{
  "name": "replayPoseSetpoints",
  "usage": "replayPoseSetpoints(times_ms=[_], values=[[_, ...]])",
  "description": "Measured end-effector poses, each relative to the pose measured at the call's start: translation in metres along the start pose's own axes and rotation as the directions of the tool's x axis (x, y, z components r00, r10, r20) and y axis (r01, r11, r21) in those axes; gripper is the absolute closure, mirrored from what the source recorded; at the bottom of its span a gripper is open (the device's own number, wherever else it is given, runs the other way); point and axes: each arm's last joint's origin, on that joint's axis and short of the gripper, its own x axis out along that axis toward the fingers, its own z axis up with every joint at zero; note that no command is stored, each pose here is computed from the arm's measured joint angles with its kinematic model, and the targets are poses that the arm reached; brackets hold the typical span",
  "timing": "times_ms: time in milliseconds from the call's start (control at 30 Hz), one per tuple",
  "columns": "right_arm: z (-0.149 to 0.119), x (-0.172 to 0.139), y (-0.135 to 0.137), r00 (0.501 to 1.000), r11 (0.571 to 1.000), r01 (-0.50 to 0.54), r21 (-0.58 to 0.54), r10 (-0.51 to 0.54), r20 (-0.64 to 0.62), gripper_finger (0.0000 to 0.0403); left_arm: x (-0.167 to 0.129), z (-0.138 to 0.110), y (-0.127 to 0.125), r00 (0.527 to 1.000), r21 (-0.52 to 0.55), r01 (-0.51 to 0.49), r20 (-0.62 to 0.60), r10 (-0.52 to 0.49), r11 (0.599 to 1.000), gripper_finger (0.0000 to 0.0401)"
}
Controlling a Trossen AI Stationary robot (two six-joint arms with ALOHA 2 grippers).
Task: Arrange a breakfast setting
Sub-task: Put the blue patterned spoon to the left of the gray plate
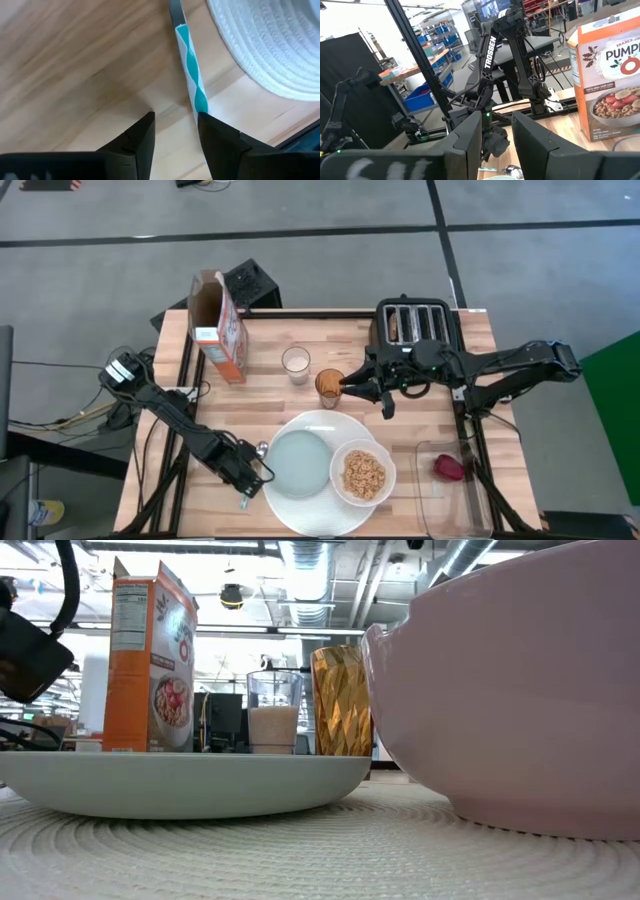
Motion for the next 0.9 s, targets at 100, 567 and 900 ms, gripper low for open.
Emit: replayPoseSetpoints(times_ms=[100, 567, 900], values=[[-0.001, 0.000, 0.000, 1.000, 1.000, 0.003, 0.001, -0.003, -0.007, 0.0269, -0.002, 0.000, -0.001, 0.999, 0.015, -0.030, 0.014, 0.030, 0.999, 0.0264], [-0.001, 0.000, -0.002, 1.000, 1.000, 0.009, 0.001, -0.009, -0.010, 0.0269, -0.016, 0.014, 0.001, 0.990, 0.034, -0.091, 0.108, 0.087, 0.995, 0.0264], [-0.003, 0.000, -0.003, 0.999, 1.000, 0.020, 0.004, -0.020, -0.038, 0.0269, -0.033, 0.024, -0.011, 0.985, 0.045, -0.019, 0.170, 0.011, 0.999, 0.0264]])
